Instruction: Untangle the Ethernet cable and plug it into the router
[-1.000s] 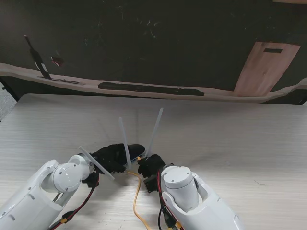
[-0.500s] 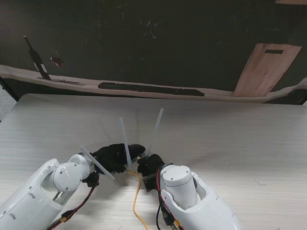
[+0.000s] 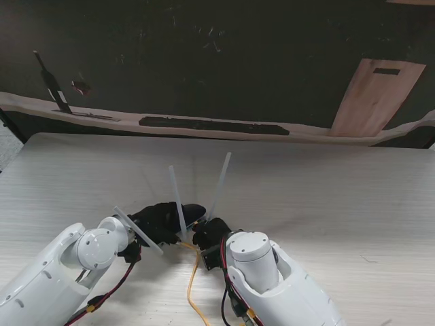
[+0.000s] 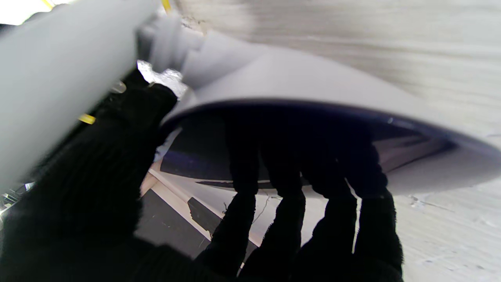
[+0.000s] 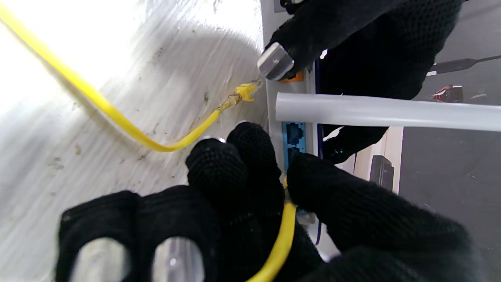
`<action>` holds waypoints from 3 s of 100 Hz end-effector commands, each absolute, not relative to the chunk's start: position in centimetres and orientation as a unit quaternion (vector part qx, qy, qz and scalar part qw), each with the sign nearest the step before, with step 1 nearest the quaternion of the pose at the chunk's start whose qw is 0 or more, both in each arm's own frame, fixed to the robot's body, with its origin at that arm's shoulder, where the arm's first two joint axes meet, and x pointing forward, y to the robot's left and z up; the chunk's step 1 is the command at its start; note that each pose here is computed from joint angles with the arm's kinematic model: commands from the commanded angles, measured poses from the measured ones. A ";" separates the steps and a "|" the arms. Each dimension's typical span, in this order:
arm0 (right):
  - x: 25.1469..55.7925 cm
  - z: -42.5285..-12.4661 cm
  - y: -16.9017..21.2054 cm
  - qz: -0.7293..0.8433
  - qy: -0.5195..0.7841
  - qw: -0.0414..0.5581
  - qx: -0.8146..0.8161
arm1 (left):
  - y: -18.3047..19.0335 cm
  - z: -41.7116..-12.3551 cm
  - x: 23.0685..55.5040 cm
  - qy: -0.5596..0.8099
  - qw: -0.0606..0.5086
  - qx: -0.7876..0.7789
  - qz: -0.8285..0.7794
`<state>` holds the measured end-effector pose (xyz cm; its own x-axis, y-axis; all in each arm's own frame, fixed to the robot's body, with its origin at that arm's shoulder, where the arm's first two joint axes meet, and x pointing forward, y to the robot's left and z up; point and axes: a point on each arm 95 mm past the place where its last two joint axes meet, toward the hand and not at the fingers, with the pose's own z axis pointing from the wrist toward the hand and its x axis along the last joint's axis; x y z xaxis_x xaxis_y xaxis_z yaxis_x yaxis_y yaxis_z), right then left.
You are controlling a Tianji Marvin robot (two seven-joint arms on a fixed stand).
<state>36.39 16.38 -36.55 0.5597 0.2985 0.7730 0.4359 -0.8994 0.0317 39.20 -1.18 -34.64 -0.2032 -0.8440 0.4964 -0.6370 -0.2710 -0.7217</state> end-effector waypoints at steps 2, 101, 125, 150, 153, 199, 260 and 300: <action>36.2 -36.7 17.2 -0.416 -0.215 0.096 -0.878 | -1.6 -40.3 35.6 0.619 0.042 -0.658 -0.427; 35.6 -37.1 15.6 -0.435 -0.230 0.040 -0.870 | -1.1 -40.3 35.4 0.585 0.059 -0.688 -0.426; 35.6 -36.8 14.9 -0.449 -0.236 0.027 -0.861 | -1.2 -40.3 35.3 0.577 0.066 -0.695 -0.424; 35.8 -36.3 14.1 -0.468 -0.226 0.013 -0.854 | -1.3 -40.2 35.2 0.567 0.074 -0.703 -0.423; 35.8 -36.2 13.9 -0.471 -0.224 0.008 -0.853 | -1.3 -40.2 35.2 0.566 0.075 -0.704 -0.423; 36.2 -34.8 11.9 -0.577 -0.230 -0.102 -0.777 | -1.5 -39.9 35.3 0.541 0.077 -0.723 -0.424; 35.6 -32.5 11.1 -0.715 -0.379 -0.251 -0.531 | -1.8 -40.0 35.6 0.527 0.080 -0.738 -0.413; 35.2 -32.8 12.7 -0.698 -0.473 -0.258 -0.472 | -1.8 -40.0 35.7 0.525 0.084 -0.741 -0.410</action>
